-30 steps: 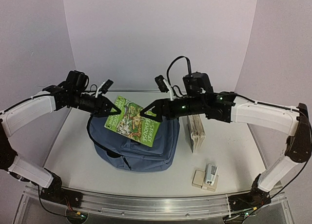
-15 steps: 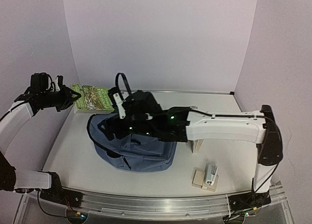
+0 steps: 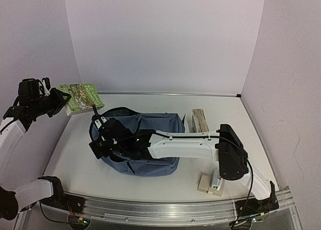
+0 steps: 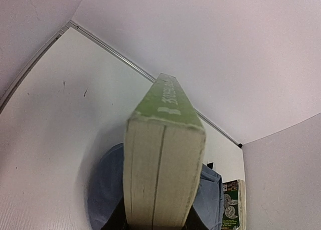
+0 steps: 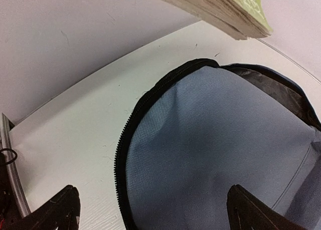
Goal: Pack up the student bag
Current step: Place the book in the student bag.
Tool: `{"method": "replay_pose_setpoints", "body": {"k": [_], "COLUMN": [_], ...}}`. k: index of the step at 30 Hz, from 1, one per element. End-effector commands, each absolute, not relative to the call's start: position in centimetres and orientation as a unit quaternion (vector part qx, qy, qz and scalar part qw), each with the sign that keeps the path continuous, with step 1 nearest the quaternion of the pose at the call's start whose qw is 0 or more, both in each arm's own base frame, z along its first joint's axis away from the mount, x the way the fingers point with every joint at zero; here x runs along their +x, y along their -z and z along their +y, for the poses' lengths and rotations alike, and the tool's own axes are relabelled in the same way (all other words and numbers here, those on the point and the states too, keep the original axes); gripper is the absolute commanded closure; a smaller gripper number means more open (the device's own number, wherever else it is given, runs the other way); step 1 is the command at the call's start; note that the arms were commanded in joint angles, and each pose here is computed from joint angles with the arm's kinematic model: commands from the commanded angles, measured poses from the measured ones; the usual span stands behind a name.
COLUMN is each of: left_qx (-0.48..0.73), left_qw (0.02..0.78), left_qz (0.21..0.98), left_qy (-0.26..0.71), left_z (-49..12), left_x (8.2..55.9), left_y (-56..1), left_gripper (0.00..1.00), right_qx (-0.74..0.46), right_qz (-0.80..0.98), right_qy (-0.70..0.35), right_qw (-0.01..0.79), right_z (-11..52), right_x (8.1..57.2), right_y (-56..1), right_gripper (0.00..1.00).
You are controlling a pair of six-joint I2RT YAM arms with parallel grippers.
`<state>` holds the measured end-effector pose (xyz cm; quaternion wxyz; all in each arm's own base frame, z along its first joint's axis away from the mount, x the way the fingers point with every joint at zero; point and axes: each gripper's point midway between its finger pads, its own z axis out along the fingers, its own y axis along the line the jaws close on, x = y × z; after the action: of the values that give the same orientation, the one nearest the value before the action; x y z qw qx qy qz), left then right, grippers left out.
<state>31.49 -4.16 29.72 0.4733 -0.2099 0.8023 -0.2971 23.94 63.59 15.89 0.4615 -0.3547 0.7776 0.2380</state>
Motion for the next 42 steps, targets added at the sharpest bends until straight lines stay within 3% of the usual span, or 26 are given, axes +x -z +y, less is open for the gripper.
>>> {"method": "replay_pose_setpoints", "body": {"k": [1, 6, 14, 24, 28, 33, 42], "left_qx": [-0.199, -0.203, -0.224, -0.247, -0.277, -0.291, -0.179], "left_qw": [0.528, 0.522, 0.543, 0.560, 0.578, 0.570, 0.448], "left_qz": [0.767, 0.770, 0.756, 0.744, 0.730, 0.729, 0.780], "left_qy": [0.304, 0.305, 0.289, 0.267, 0.237, 0.243, 0.399], "left_z": [-3.8, -3.9, -2.8, -1.7, -0.2, -0.2, -7.5], "left_x": [31.2, 31.0, 29.2, 26.2, 23.9, 22.1, 24.3], "left_y": [-34.1, -33.5, -33.8, -34.7, -34.6, -33.6, -31.1], "left_gripper": [1.00, 1.00, 1.00, 1.00, 1.00, 1.00, 1.00], "right_qx": [-0.358, -0.314, -0.227, -0.165, -0.108, -0.042, -0.037], "right_qz": [0.767, 0.779, 0.774, 0.766, 0.761, 0.746, 0.737], "right_qy": [-0.205, -0.151, -0.182, -0.180, -0.185, -0.223, -0.267], "right_qw": [0.491, 0.521, 0.563, 0.594, 0.612, 0.626, 0.620], "right_z": [64.5, 63.6, 62.7, 60.6, 57.6, 54.4, 53.9], "right_x": [25.0, 27.0, 28.1, 28.9, 29.1, 28.8, 28.0], "right_y": [-15.1, -13.7, -19.8, -23.7, -26.8, -29.7, -31.3], "right_gripper": [0.02, 0.08, 0.27, 0.85, 0.98, 1.00, 1.00]}}
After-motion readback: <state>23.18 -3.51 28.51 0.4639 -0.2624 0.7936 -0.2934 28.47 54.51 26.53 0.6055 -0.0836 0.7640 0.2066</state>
